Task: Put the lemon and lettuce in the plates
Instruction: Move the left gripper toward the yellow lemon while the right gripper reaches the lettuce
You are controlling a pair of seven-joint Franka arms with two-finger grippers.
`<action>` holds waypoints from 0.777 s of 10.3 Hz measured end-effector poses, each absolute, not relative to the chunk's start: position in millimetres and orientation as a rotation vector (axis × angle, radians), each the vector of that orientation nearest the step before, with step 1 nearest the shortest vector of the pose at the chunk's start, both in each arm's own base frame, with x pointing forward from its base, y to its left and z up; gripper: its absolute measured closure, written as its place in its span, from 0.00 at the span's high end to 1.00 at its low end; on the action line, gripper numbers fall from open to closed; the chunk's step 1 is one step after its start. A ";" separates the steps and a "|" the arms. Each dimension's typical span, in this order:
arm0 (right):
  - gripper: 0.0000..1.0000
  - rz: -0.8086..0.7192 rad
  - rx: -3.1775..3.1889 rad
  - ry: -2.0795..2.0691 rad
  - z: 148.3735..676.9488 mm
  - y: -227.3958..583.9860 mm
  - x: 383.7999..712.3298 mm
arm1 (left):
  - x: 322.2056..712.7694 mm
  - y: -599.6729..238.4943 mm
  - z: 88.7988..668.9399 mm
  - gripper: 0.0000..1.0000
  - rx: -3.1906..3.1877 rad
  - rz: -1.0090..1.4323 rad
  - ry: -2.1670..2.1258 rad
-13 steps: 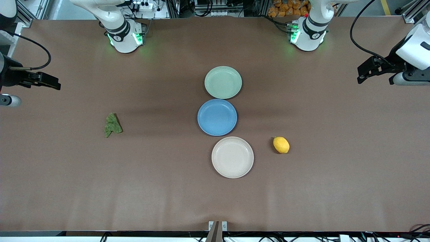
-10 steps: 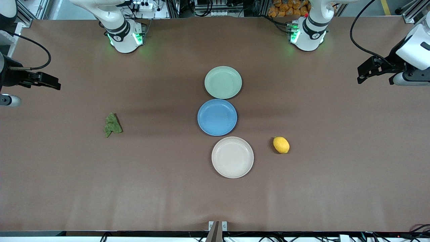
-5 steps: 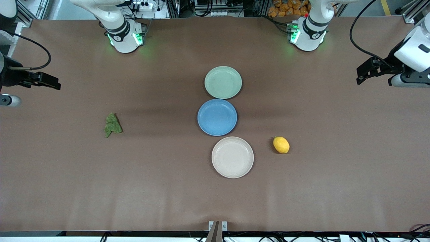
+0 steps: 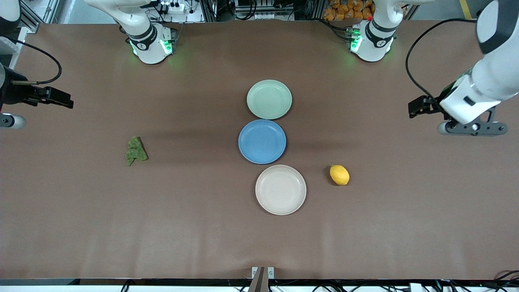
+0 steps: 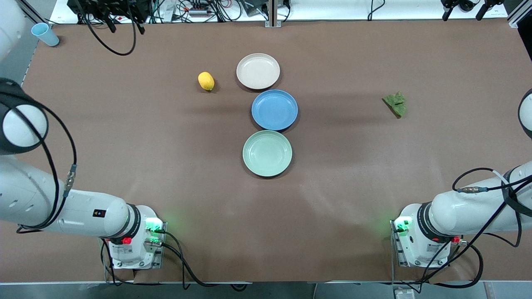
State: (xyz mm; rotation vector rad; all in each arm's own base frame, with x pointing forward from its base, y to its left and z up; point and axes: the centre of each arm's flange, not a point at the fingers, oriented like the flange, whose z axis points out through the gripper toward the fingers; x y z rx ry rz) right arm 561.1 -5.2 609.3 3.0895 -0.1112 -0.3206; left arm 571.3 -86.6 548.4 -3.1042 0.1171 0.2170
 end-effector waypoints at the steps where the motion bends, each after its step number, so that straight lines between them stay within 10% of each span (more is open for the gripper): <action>1: 1.00 -0.321 3.089 -0.111 609.3 -5.2 561.1 | 576.3 -89.8 538.5 1.00 -3.104 0.228 0.122; 8: 1.00 -0.324 3.089 -0.109 608.7 -5.4 561.2 | 622.6 -128.1 450.8 1.00 -3.119 0.165 -0.080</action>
